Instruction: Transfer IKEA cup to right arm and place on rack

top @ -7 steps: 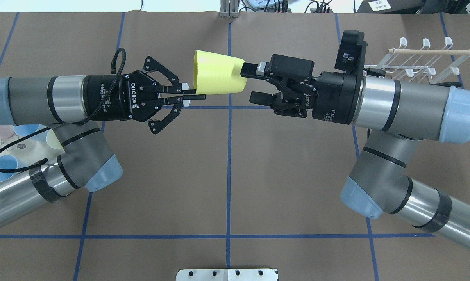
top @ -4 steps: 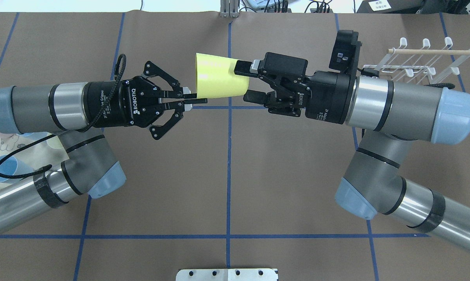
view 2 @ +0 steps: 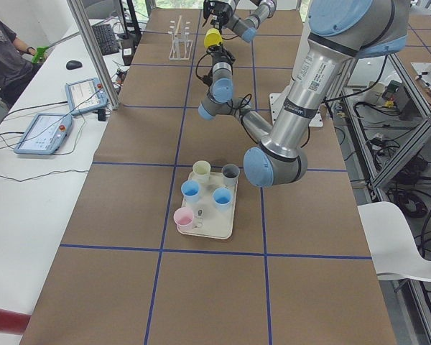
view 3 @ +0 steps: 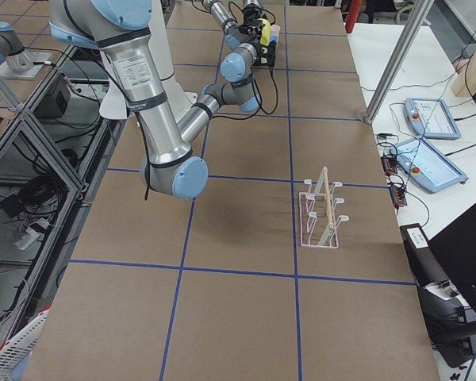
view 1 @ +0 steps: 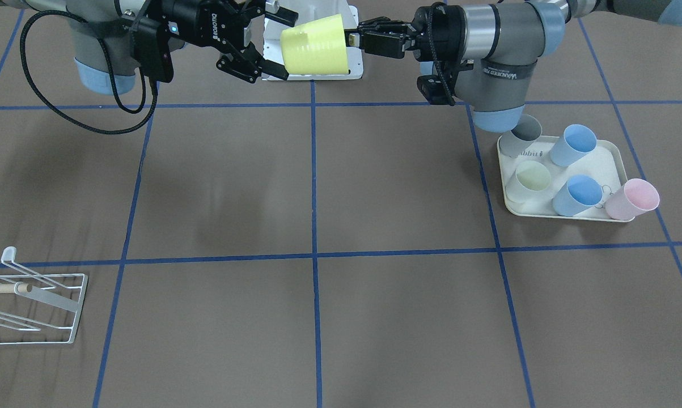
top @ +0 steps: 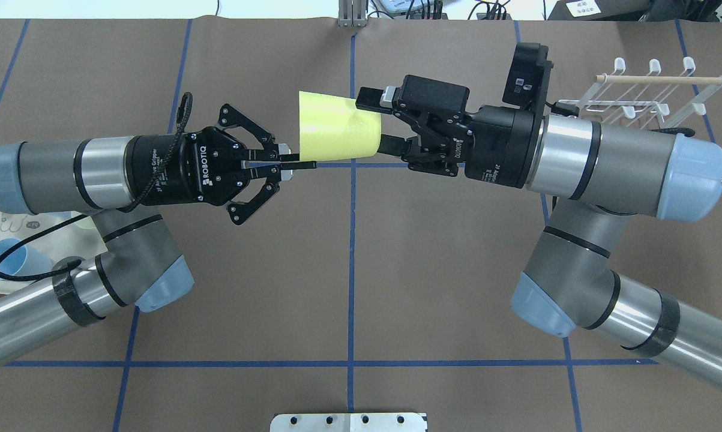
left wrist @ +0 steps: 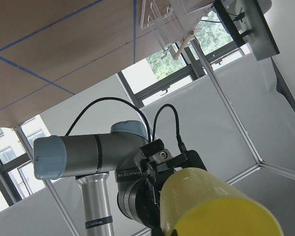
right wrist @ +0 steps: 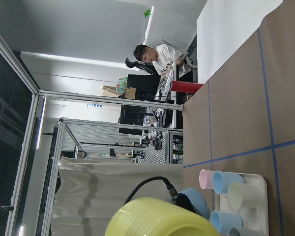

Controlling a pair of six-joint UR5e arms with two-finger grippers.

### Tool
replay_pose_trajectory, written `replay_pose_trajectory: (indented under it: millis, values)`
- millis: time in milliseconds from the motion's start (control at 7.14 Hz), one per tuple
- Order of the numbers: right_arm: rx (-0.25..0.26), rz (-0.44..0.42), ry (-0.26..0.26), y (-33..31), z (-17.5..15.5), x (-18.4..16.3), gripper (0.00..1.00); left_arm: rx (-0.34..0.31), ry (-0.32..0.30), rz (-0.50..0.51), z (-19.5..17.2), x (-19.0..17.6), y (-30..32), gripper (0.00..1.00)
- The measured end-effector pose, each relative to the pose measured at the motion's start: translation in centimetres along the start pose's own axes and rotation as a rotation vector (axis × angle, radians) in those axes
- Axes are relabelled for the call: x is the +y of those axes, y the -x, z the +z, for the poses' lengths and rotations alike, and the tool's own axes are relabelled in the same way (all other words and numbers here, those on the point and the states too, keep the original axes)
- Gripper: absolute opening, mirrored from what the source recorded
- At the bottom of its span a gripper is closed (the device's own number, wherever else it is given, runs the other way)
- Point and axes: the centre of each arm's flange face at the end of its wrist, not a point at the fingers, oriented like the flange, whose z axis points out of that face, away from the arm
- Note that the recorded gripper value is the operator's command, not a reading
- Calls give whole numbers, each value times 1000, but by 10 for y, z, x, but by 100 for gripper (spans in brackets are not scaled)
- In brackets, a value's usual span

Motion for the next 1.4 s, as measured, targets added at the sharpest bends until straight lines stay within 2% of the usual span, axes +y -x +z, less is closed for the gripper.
replay_pose_trajectory:
  millis: [700, 840, 980, 1120, 1400]
  values:
    - [-4, 2, 4, 1, 1, 2, 96, 6, 10, -4, 1, 0, 4, 0]
    - [-6, 2, 6, 1, 1, 3, 94, 6, 11, -5, 2, 0, 5, 0]
    - [-7, 3, 9, 0, 1, 4, 84, 7, 12, -7, 2, 0, 6, 0]
    - [-7, 3, 11, 0, 2, 5, 63, 10, 13, -9, 3, 0, 6, 0]
    - [-9, 3, 13, 0, 2, 6, 23, 14, 14, -10, 4, -1, 8, 25]
